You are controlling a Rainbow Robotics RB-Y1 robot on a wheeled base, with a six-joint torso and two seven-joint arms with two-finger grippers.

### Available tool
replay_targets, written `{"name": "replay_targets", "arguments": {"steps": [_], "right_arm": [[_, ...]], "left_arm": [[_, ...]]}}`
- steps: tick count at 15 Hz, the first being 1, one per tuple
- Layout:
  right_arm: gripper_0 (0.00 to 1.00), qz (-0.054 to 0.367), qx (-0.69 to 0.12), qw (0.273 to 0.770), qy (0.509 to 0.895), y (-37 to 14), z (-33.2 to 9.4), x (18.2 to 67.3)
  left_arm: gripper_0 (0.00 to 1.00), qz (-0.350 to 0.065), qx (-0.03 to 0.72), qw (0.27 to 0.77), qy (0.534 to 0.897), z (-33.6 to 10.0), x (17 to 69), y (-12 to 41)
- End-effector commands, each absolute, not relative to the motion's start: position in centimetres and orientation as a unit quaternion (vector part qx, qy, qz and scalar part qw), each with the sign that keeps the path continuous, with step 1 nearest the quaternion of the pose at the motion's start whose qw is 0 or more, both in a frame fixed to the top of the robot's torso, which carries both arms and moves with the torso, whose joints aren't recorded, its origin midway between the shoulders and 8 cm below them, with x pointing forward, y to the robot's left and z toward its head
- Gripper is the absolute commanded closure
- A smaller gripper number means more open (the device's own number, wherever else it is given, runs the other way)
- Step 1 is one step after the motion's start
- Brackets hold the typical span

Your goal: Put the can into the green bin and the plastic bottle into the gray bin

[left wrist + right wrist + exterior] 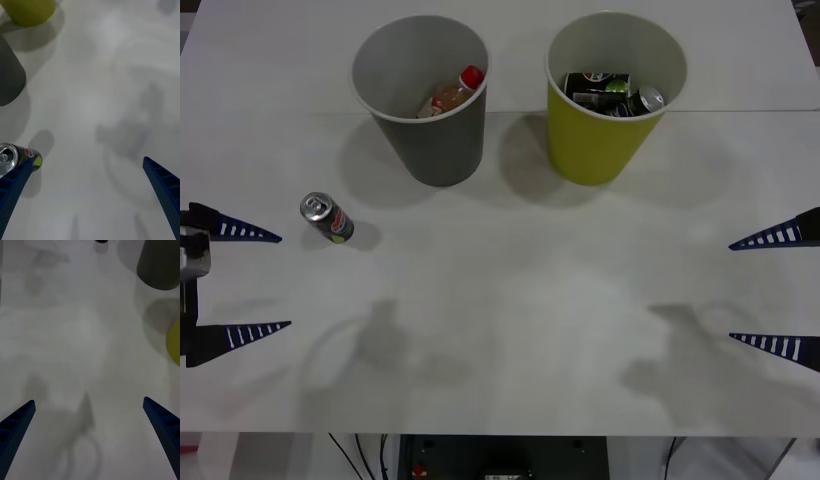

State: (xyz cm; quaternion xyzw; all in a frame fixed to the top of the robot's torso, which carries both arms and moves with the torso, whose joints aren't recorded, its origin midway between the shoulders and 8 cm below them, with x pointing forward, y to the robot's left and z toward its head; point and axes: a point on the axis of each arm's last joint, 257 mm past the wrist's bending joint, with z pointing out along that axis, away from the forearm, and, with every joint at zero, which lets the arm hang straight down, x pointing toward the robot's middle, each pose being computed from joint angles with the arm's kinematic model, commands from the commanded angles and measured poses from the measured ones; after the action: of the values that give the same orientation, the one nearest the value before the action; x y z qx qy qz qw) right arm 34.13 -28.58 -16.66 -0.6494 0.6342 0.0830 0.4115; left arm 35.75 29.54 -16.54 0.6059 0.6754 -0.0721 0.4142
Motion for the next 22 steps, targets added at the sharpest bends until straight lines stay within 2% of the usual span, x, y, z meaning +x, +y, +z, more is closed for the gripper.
{"name": "replay_targets", "arguments": {"steps": [1,7,10,17,22], "right_arm": [[0.00,0.083,-0.649,0.411,0.634,-28.6,-16.7,34.1],[0.00,0.083,-0.649,0.411,0.634,-28.6,-16.7,34.1],[0.00,0.083,-0.649,0.411,0.634,-28.6,-16.7,34.1],[0.00,0.083,-0.649,0.411,0.634,-28.6,-16.7,34.1],[0.00,0.083,-0.649,0.411,0.634,-28.6,-16.7,34.1]], "left_arm": [[0.00,-0.069,0.562,0.423,0.708,-16.4,36.9,29.9],[0.00,-0.031,0.454,0.457,0.764,-16.7,38.3,31.3],[0.00,-0.027,0.386,0.488,0.782,-17.0,39.3,31.4],[0.00,-0.033,0.282,0.561,0.778,-18.9,41.2,30.5],[0.00,-0.044,0.248,0.612,0.750,-21.4,43.3,30.3]]}}
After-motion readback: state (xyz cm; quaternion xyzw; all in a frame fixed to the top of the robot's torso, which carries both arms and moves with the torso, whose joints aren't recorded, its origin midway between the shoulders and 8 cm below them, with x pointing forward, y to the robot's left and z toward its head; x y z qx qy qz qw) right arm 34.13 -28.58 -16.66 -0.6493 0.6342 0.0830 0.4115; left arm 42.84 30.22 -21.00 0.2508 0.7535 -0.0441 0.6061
